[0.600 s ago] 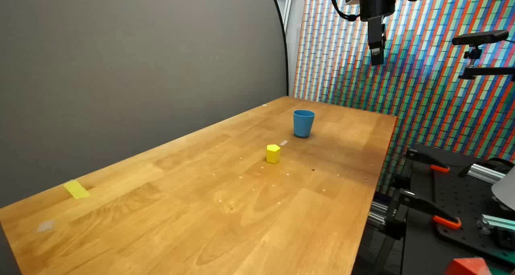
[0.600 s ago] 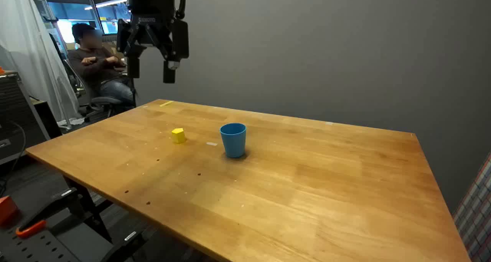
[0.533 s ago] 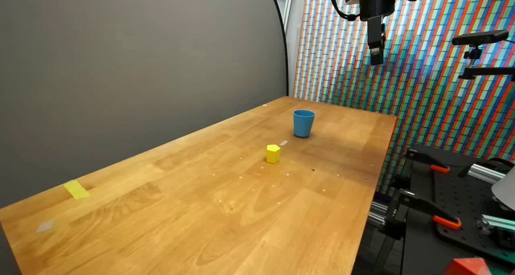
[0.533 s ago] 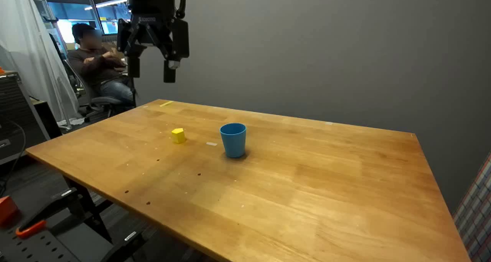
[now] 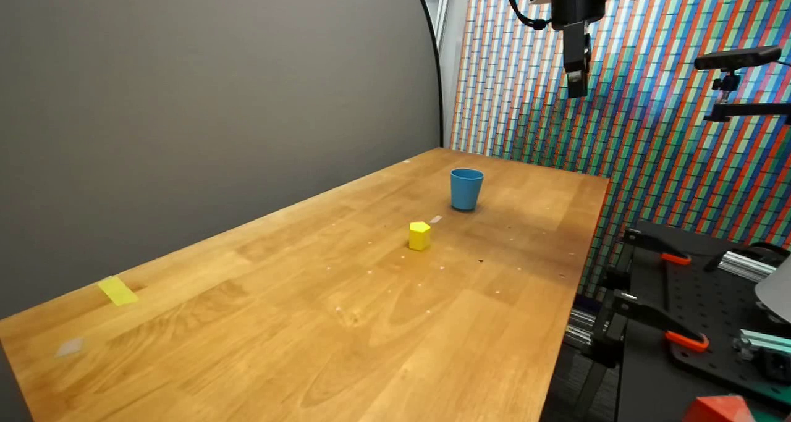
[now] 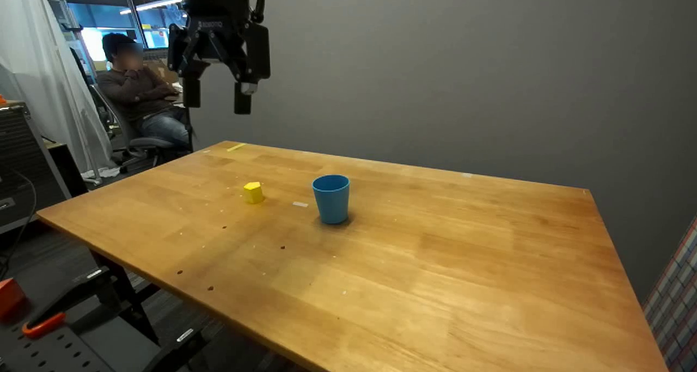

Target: Put the yellow cube inside the blue cup

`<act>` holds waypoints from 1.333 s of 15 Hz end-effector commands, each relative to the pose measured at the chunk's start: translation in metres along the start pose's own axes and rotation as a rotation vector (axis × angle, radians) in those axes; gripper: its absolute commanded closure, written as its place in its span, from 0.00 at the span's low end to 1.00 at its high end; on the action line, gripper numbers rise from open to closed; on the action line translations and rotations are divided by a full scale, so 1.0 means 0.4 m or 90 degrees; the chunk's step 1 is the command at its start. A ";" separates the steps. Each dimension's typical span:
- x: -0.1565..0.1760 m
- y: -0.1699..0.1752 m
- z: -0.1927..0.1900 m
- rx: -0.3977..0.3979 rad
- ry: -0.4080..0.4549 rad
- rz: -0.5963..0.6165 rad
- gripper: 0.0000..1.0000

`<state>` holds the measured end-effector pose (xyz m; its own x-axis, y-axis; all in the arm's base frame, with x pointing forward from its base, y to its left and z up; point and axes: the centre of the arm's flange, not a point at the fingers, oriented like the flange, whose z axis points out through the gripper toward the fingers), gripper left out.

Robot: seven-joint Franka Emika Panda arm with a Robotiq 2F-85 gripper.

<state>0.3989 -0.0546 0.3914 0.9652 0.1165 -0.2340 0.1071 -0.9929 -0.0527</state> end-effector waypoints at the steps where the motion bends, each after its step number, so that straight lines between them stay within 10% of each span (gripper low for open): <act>1: 0.023 0.009 0.015 0.034 0.025 0.009 0.00; 12: 0.539 -0.306 0.176 -0.007 0.068 0.005 0.00; 20: 0.701 -0.403 0.387 -0.056 0.065 0.096 0.00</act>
<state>0.5892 0.1317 0.2030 0.9917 0.0129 -0.1280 0.0184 -0.9990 0.0419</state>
